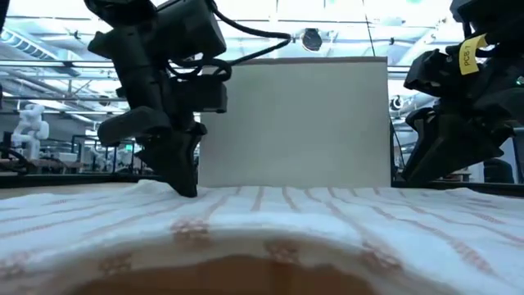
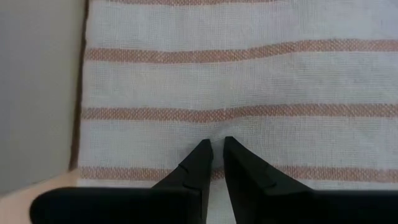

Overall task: Fold towel
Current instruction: Fold the white towel

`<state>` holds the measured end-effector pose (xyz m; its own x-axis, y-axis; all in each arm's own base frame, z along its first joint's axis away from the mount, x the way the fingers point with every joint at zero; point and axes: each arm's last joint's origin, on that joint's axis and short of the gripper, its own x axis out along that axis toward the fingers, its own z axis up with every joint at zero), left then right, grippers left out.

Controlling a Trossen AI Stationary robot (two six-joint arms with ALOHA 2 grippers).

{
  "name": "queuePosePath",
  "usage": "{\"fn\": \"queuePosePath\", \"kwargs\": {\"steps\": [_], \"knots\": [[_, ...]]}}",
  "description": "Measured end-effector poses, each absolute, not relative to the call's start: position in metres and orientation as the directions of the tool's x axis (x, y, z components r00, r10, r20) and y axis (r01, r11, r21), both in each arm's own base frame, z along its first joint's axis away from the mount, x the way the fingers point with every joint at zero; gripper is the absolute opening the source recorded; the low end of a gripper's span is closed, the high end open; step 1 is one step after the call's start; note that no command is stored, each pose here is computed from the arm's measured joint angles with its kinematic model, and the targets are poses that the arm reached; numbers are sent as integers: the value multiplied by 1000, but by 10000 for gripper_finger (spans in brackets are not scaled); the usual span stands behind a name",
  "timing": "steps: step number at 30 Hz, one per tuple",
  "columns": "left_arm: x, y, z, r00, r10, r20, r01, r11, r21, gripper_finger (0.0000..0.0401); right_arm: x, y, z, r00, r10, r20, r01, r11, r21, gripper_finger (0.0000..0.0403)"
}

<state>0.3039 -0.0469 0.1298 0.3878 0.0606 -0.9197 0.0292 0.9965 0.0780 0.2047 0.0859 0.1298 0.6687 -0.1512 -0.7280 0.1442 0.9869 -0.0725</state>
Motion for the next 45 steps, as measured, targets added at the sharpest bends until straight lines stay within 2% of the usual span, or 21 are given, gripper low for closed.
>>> {"fn": "queuePosePath", "kwargs": {"steps": [11, 18, 22, 30, 36, 45], "knots": [[319, -91, 176, 487, -24, -873, 100, 995, 29, 53, 199, 91, 150, 686, -77, -723, 76, 997, -35, 118], [335, -141, 192, 725, -190, -662, 285, 958, 37, 53, 174, 77, 154, 548, -258, -796, 278, 953, -118, 118], [345, -152, 193, 805, -217, -552, 300, 952, 63, 53, 163, 69, 155, 481, -305, -822, 390, 914, -111, 118], [366, -156, 175, 870, -242, -430, 298, 952, 67, 53, 157, 67, 156, 446, -320, -836, 409, 904, -128, 119], [370, -157, 160, 859, -248, -447, 307, 949, 64, 53, 154, 65, 155, 418, -324, -849, 393, 907, -153, 119], [367, -165, 160, 855, -267, -445, 326, 944, 59, 53, 152, 64, 154, 395, -331, -857, 400, 902, -164, 119]]}}
